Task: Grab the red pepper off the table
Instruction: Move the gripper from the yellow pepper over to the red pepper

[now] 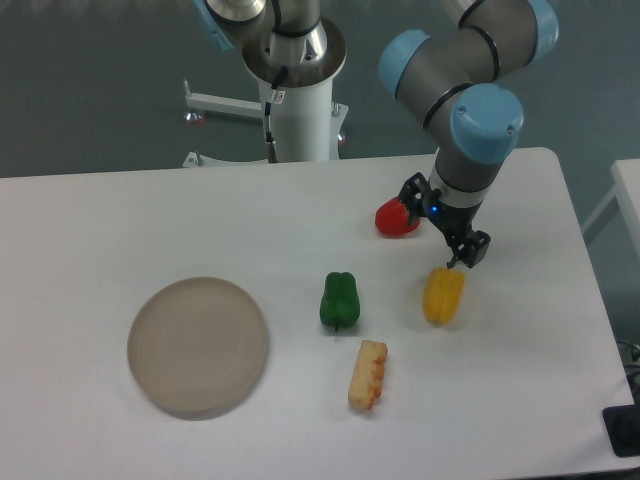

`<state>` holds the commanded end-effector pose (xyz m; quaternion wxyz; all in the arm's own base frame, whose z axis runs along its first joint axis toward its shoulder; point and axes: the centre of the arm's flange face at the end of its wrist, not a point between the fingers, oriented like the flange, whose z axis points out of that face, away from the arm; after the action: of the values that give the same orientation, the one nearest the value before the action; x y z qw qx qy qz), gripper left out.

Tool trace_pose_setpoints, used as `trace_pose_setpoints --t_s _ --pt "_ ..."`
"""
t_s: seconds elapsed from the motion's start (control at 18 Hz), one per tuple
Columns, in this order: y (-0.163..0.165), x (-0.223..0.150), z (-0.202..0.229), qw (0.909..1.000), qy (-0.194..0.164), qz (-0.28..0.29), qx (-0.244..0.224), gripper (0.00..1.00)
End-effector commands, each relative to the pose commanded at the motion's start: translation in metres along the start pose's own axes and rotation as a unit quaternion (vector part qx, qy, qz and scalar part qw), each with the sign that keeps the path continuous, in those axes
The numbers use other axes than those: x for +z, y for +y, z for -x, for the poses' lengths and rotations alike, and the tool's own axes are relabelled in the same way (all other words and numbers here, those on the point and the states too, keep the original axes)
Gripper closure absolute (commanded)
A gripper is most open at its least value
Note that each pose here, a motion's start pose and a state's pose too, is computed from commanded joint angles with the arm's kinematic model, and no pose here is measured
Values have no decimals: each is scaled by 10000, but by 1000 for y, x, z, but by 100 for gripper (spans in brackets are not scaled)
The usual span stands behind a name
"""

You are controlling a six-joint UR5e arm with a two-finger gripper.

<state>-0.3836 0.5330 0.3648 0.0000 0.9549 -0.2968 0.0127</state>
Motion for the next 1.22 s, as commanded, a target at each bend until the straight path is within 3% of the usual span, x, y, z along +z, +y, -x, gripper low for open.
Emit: trace_pose_setpoints --t_s 0.44,0.56,0.72,1.0,1.22 --pt "10 10 -16 9996 121 11 259 0" --pt "24 22 -25 9989 258 13 395 0" --pt "39 38 -47 9966 144 -13 809 0" --pt "42 67 -76 9927 304 -16 1167 0" --pt "41 87 -89 9902 212 -9 1381 0"
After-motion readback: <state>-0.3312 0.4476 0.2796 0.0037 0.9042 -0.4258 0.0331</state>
